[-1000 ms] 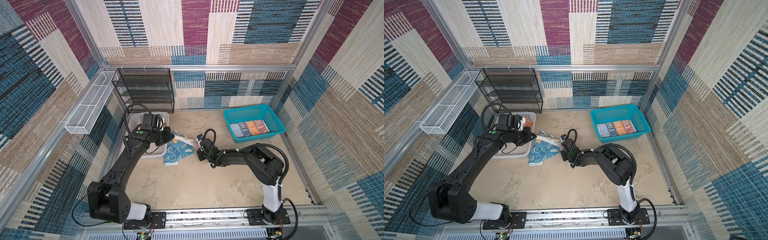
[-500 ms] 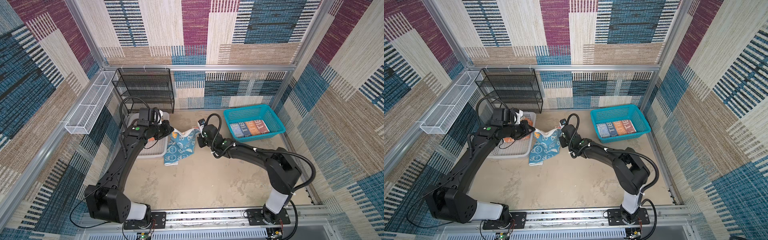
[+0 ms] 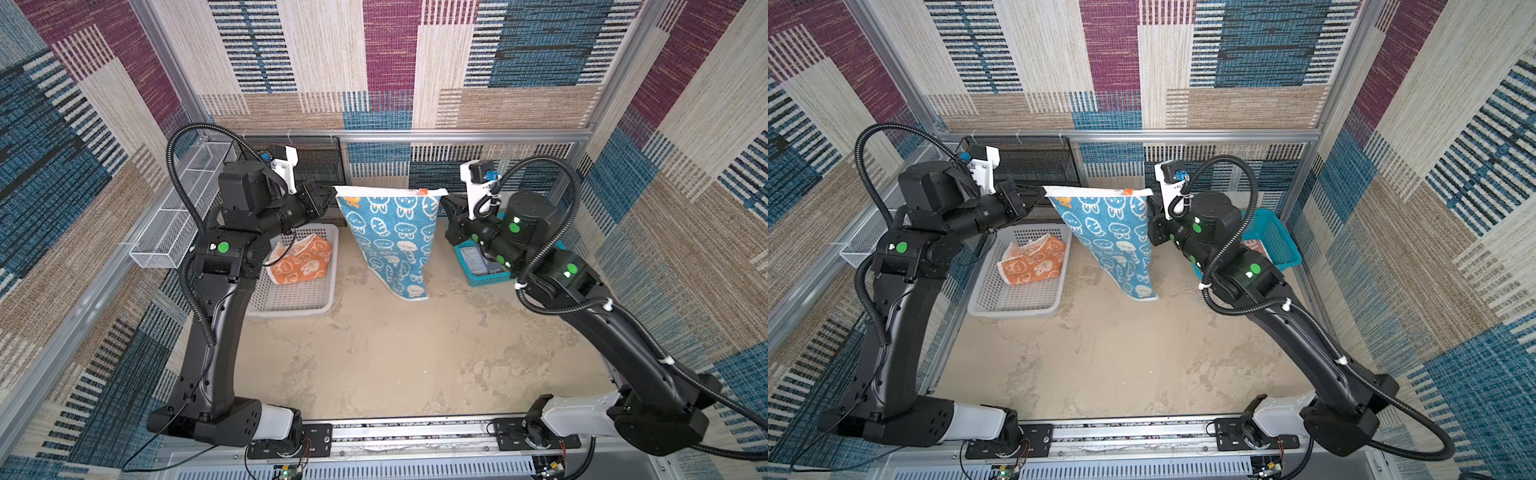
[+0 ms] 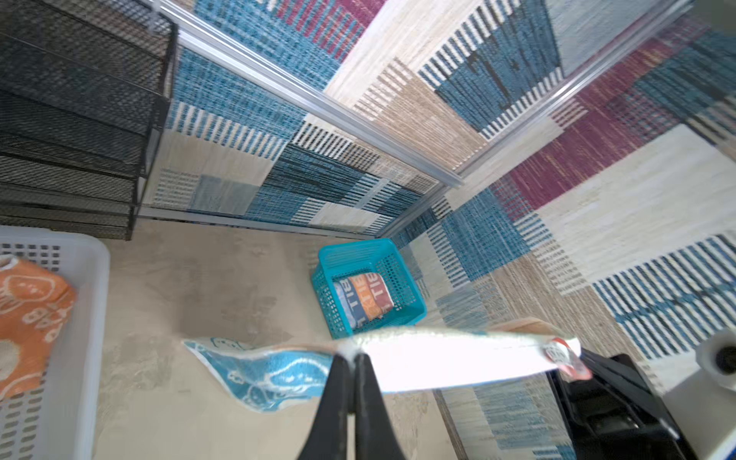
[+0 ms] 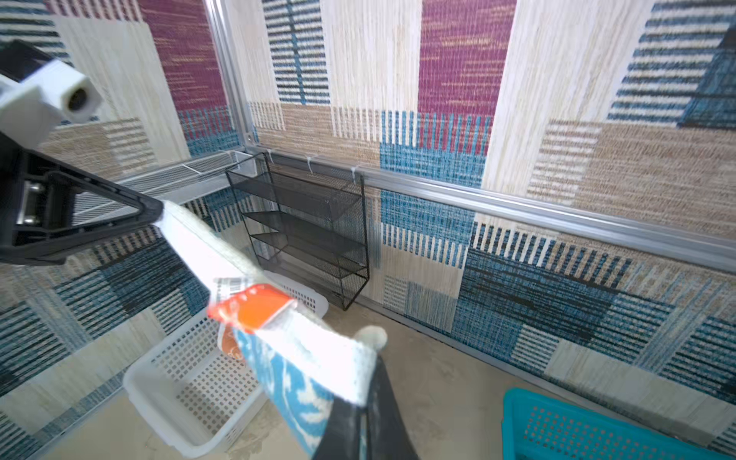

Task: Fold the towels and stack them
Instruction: 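Lift the towel by its tagged edge with both grippers, stretching it taut, then lower the hanging towel flat onto the table with both grippers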

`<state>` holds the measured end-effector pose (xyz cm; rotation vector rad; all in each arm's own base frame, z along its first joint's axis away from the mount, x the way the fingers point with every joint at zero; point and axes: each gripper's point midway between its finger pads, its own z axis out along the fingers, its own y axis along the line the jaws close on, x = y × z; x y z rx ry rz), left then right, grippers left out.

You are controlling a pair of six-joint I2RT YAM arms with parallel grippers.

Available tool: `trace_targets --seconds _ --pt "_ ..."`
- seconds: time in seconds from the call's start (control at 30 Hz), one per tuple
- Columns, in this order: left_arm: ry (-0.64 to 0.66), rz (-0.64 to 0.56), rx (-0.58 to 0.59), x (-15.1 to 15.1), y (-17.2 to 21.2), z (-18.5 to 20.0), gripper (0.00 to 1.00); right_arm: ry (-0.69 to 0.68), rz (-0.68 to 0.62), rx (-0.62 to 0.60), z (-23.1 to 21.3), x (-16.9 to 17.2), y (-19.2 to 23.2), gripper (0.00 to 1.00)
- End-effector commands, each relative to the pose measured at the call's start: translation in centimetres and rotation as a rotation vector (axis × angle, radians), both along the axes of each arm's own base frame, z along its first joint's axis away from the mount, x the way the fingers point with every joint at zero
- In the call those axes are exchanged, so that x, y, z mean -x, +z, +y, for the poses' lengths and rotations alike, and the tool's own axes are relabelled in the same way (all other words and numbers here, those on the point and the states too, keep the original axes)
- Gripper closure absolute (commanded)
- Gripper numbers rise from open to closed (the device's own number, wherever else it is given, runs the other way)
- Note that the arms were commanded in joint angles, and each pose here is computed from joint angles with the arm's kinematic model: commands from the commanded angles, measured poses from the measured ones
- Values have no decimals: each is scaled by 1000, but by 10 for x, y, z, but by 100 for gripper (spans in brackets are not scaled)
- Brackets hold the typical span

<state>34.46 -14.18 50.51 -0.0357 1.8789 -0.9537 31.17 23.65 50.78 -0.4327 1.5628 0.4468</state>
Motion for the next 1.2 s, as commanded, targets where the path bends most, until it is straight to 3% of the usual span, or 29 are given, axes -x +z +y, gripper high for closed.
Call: trace_targets --seconds 0.0,0.23,0.43,0.6,0.7,0.93,1.07,1.17 --pt "-15 -25 46 32 18 -1 100 69 -4 17 -12 32 6 100" --pt "-26 -80 131 99 38 5 100 149 -86 -37 -38 82 30 100" --pt "-39 -51 165 100 29 2 100 99 -68 -18 -36 67 26 100" --pt "34 9 58 48 -5 3 100 15 19 40 -23 19 2 100" --pt "56 84 -6 -6 -42 -3 100 -20 132 39 -29 -32 -29 100" --pt "74 315 -150 -126 -171 -21 100 -74 407 83 -38 -147 -146 100" --pt "64 409 -207 -175 -235 -30 100 -45 519 89 -31 -186 -205 100" --pt "62 417 -254 -202 -259 -32 100 -59 578 120 -32 -207 -243 100"
